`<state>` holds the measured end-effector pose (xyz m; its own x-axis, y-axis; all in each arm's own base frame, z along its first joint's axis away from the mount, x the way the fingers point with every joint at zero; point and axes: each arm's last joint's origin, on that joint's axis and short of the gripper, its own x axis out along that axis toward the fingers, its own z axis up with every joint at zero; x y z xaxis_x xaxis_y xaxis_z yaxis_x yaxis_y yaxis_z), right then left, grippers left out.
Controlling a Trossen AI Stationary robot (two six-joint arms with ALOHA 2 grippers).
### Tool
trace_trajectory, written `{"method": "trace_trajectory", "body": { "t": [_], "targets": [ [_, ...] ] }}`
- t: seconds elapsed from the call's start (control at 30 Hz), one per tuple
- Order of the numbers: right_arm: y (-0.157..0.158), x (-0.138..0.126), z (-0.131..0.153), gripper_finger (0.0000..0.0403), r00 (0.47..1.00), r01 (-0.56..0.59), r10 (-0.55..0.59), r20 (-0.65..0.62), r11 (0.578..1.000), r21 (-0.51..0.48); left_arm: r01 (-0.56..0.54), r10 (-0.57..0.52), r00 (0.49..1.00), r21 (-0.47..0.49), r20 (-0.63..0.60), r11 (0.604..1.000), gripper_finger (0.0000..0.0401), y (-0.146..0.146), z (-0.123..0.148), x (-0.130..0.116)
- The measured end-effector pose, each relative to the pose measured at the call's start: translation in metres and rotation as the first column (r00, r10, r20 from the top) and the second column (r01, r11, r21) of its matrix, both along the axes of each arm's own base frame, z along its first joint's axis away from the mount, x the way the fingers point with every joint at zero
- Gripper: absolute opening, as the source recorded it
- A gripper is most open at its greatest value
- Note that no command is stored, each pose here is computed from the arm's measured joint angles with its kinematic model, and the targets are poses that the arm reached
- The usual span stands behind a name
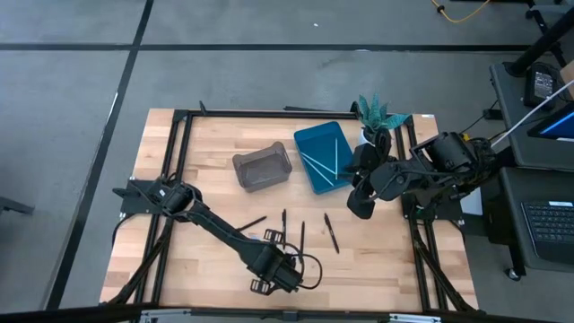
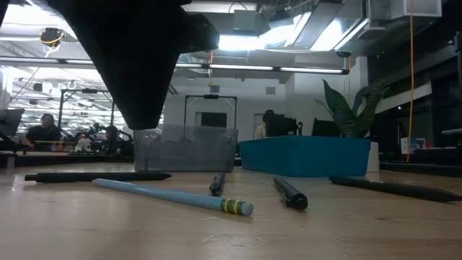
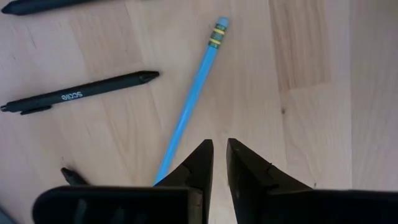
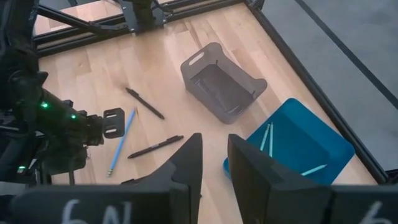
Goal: Sort pens & pencils
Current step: Put the blue colored pencil into the blue bin
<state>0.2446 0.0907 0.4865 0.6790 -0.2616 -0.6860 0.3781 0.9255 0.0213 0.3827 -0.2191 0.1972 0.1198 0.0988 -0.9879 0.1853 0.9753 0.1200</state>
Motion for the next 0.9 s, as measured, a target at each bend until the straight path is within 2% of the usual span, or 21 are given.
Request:
{"method": "trace_trajectory", "body": {
  "t": [0.17,0.63,0.73,0.9],
  "targets": [
    [0.0002,0.0000,-0.0001,0.0078,1.000,-0.005,0.005,-0.003,1.000,0.006,-0.012,0.012,1.000,0.000,0.000,1.000,0.0047,0.0040,0.0000,0.0022],
    [0.0003,-0.0001,-0.0001,0.0078,1.000,-0.005,0.005,-0.003,1.000,0.007,0.025,-0.025,1.000,0.011,-0.017,1.000,0.0119,0.0014,-0.0002,-0.0009],
    [0.0005,-0.0001,-0.0002,0.0078,1.000,-0.005,0.005,-0.004,1.000,0.019,0.068,-0.068,0.997,0.017,-0.023,0.998,0.0125,0.0015,-0.0004,-0.0009],
    [0.0013,-0.0001,-0.0006,0.0078,1.000,-0.011,0.011,-0.009,0.999,0.047,0.199,-0.198,0.979,0.029,-0.044,0.979,0.0126,-0.0028,-0.0025,-0.0044]
  ]
}}
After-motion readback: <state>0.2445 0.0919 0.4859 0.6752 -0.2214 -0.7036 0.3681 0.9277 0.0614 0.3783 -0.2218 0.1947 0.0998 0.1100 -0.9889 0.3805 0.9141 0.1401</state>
